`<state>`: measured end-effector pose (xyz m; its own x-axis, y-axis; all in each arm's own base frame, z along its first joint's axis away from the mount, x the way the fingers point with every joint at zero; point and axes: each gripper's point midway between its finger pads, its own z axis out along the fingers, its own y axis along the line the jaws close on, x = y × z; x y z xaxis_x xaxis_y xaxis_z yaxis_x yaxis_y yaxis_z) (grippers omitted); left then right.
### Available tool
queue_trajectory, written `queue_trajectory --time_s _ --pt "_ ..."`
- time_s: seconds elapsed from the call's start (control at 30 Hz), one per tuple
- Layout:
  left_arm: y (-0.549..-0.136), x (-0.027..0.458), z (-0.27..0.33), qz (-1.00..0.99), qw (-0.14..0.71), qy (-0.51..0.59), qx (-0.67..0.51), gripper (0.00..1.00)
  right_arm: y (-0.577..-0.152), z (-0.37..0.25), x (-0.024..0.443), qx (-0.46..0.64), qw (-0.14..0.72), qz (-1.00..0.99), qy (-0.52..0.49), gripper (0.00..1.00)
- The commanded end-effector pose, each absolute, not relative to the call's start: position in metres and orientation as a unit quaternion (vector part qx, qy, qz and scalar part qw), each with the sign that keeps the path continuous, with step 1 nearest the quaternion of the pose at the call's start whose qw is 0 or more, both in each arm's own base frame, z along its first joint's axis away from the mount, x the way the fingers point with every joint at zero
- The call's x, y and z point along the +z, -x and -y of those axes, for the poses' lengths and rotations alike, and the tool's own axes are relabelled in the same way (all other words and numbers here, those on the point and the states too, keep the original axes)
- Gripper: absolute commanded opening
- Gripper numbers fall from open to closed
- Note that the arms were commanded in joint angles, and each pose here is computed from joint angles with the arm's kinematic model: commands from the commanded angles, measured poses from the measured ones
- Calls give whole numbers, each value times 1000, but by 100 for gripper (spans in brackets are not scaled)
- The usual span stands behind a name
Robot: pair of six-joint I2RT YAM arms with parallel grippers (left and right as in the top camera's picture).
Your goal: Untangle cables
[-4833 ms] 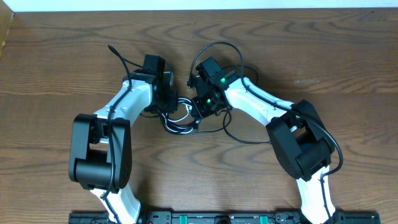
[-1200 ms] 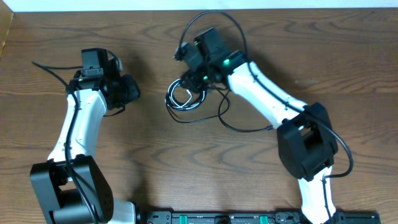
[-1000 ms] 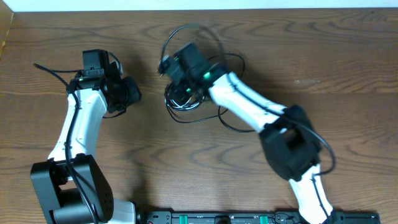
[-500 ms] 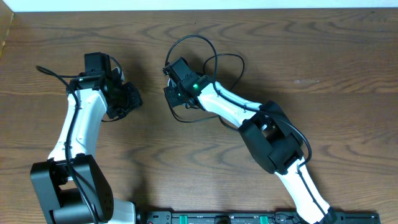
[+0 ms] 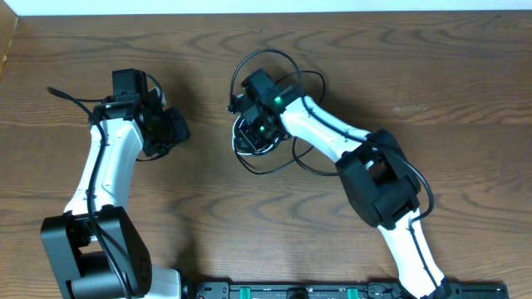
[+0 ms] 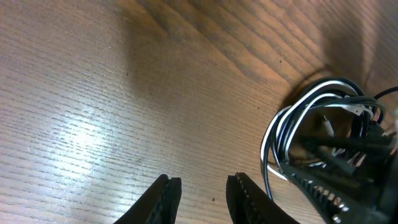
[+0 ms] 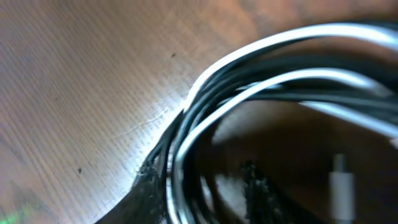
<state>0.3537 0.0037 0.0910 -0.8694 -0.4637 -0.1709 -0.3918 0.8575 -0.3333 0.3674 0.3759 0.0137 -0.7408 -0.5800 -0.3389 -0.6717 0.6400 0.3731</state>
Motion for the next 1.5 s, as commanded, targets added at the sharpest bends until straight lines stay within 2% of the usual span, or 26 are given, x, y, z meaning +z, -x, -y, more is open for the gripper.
queue_trajectory --time_s 0.0,0.13,0.43,0.47,0.57,0.63,0.77,0.87,0.9,1.1,1.27,1.47 --pt "-355 91 -2 -954 121 227 -150 33 -372 -382 36 274 114 -891 343 40" --pt "-355 91 -2 -955 121 227 -150 33 -376 -393 39 279 124 -900 312 31" --pt "-355 91 -2 -955 121 227 -150 33 -365 -389 23 191 127 -928 294 30" --pt "-355 91 -2 -955 121 227 -150 33 -365 -390 23 185 130 -930 291 25" --pt "-354 90 -2 -955 121 228 -150 33 -370 -387 22 164 143 -932 288 2" --pt "-354 90 -2 -955 119 228 -150 33 -372 -386 23 169 144 -929 297 1" --pt "-354 91 1 -954 119 223 -160 33 -371 -391 51 252 134 -903 321 1" --pt "-359 104 29 -949 128 157 -243 32 -371 -390 92 345 132 -866 337 1" --pt "-362 115 47 -937 135 125 -297 32 -372 -383 123 408 134 -835 344 1" --pt "-371 159 87 -876 161 68 -449 32 -378 -338 202 598 115 -723 325 1" --pt "-384 186 96 -840 209 22 -500 33 -377 -312 227 663 112 -667 320 1" --pt "-391 190 99 -836 194 62 -509 34 -376 -306 237 683 115 -644 324 1"
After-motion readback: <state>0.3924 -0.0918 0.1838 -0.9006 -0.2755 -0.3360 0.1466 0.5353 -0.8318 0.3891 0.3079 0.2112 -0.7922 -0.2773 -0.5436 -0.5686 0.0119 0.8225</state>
